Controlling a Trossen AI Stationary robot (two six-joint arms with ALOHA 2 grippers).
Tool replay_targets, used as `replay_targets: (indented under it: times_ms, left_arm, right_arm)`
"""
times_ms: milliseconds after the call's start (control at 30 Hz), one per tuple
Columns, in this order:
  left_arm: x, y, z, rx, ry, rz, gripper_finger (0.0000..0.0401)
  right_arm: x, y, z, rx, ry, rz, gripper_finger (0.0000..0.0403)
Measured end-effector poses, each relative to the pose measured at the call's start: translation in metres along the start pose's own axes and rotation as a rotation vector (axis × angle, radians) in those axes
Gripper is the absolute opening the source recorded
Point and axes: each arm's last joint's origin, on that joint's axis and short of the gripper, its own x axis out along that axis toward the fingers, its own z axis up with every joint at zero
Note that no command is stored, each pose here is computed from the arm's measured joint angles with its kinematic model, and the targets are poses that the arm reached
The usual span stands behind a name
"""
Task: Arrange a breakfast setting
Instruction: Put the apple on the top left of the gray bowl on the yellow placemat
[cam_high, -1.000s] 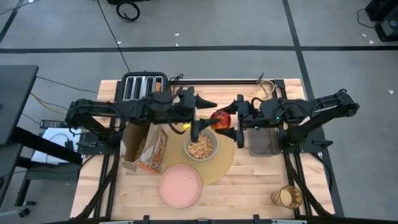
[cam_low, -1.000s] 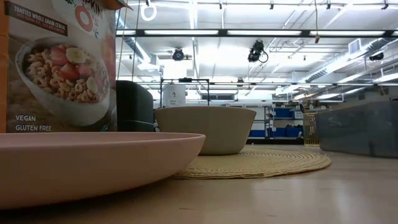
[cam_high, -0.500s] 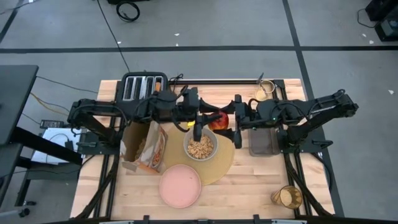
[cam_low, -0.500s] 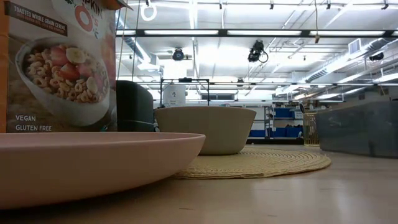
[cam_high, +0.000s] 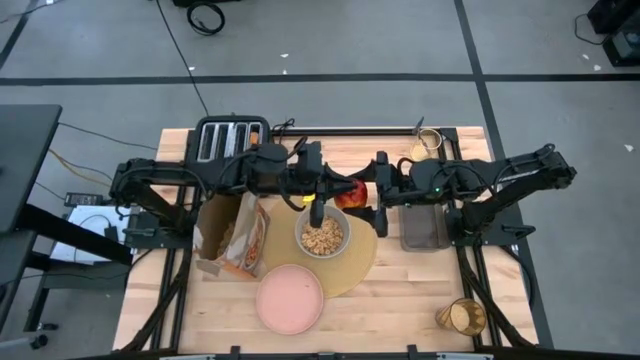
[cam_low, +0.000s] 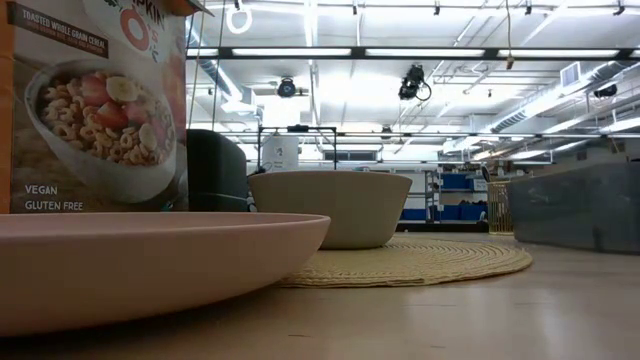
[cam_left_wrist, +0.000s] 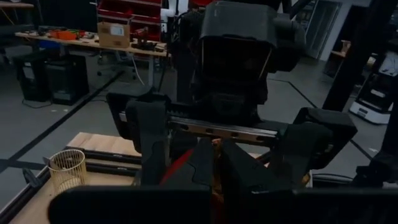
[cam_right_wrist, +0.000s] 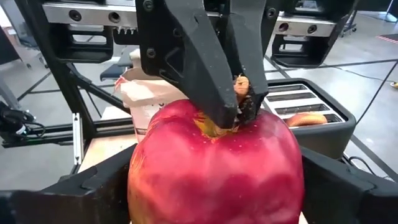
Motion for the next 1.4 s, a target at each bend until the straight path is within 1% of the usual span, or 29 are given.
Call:
replay_targets:
  times_ms: [133,267,333,400,533,600,700,800,900,1000,1100,1200,1267,1400]
  left_arm:
    - [-0.002,0.002,0.005,0.006,0.037,0.01,0.0017]
    - [-0.012,0.008,0.016,0.04,0.101,0.046,0.0017]
    - [-0.019,0.014,0.02,0.048,0.116,0.103,0.0017]
    - [-0.023,0.021,0.019,0.055,0.151,0.175,0.0017]
    - [-0.02,0.038,0.003,0.065,0.19,0.311,0.0017]
    - [-0.016,0.048,-0.005,0.064,0.178,0.366,0.0017]
    - [-0.011,0.068,-0.022,0.079,0.183,0.401,0.0017]
    - [-0.009,0.092,-0.036,0.067,0.204,0.341,0.0017]
    - [-0.011,0.118,-0.047,0.043,0.214,0.241,0.0017]
    - [-0.015,0.141,-0.056,0.057,0.216,0.137,0.0017]
    - [-0.022,0.161,-0.064,0.072,0.205,0.016,0.0017]
    - [-0.031,0.179,-0.077,0.072,0.208,-0.092,0.0017]
    - [-0.036,0.188,-0.085,0.101,0.215,-0.146,0.0017]
    - [-0.047,0.203,-0.098,0.208,0.219,-0.237,0.0017]
  right_arm:
    - [0.001,-0.003,0.0,0.033,0.009,0.016,0.0391]
    - [-0.008,-0.005,0.004,0.029,-0.005,0.052,0.0383]
    - [-0.018,-0.007,0.009,0.033,-0.033,0.055,0.0378]
    - [-0.03,-0.01,0.014,0.041,-0.062,0.059,0.0376]
    - [-0.053,-0.016,0.023,0.073,-0.125,0.05,0.0376]
    - [-0.062,-0.019,0.025,0.08,-0.143,0.028,0.0376]
    - [-0.071,-0.022,0.026,0.104,-0.157,0.018,0.0377]
    - [-0.077,-0.024,0.026,0.124,-0.154,0.017,0.0376]
    - [-0.079,-0.025,0.024,0.151,-0.13,0.016,0.0375]
    - [-0.079,-0.025,0.022,0.171,-0.104,0.024,0.0375]
    - [-0.077,-0.023,0.02,0.167,-0.086,0.051,0.0375]
    - [-0.074,-0.022,0.02,0.144,-0.081,0.06,0.0375]
    - [-0.071,-0.022,0.019,0.118,-0.077,0.043,0.0375]
    - [-0.061,-0.019,0.019,0.034,-0.09,0.039,0.0374]
